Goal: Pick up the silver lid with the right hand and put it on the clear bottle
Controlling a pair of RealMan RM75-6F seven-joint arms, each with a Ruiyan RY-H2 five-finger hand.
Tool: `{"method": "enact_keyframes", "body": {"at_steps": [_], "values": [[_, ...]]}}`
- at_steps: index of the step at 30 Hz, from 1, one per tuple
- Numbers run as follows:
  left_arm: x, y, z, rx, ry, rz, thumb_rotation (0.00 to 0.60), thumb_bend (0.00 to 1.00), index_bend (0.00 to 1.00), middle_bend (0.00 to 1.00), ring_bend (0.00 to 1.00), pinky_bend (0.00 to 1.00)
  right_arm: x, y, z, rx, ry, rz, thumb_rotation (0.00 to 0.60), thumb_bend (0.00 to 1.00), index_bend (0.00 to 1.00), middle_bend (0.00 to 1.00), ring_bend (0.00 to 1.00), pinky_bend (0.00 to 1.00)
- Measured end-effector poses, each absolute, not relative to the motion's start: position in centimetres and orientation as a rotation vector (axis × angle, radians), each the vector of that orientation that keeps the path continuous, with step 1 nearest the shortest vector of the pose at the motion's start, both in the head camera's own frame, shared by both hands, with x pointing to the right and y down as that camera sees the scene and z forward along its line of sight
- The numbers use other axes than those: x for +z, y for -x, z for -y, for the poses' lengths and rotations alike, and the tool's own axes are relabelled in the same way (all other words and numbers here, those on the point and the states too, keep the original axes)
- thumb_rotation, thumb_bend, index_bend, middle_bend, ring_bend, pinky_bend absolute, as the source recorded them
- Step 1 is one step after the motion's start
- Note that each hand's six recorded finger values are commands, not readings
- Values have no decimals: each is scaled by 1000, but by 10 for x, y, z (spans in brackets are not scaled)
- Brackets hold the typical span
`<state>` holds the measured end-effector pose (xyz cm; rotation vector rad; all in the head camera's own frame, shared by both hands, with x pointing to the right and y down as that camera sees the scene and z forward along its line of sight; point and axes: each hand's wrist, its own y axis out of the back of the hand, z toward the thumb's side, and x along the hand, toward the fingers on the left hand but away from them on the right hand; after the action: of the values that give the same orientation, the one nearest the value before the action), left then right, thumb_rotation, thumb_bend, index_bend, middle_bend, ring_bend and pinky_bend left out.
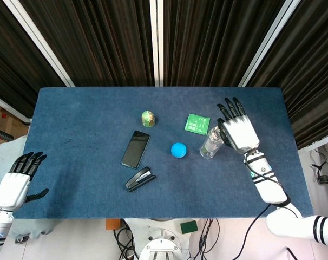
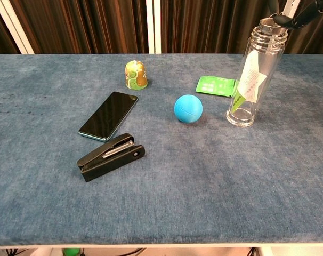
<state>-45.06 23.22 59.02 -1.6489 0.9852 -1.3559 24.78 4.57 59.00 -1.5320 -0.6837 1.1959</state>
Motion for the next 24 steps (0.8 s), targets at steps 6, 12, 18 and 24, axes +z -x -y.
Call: {"method": "enact_keyframes", "body": {"at_steps": [6, 12, 18, 24], "values": [[590, 451, -232, -1354, 1647, -988, 600, 46, 121, 102, 61, 118, 591, -245, -46, 1188, 1542, 680, 600, 416, 648, 120, 0, 0], [590, 451, -232, -1358, 1648, -988, 600, 46, 121, 101, 61, 118, 592, -245, -47, 1191, 1551, 663, 600, 337, 506, 91, 0, 0], [590, 452, -232, -1358, 1646, -989, 600, 46, 121, 102, 61, 118, 590, -246, -48, 1191, 1565, 646, 600, 253, 116, 11, 0, 0], [590, 451, -232, -1355, 1647, -990, 600, 46, 121, 101, 61, 118, 582, -247, -49, 1163, 1581, 670, 600, 251, 0, 0, 0, 0]]}}
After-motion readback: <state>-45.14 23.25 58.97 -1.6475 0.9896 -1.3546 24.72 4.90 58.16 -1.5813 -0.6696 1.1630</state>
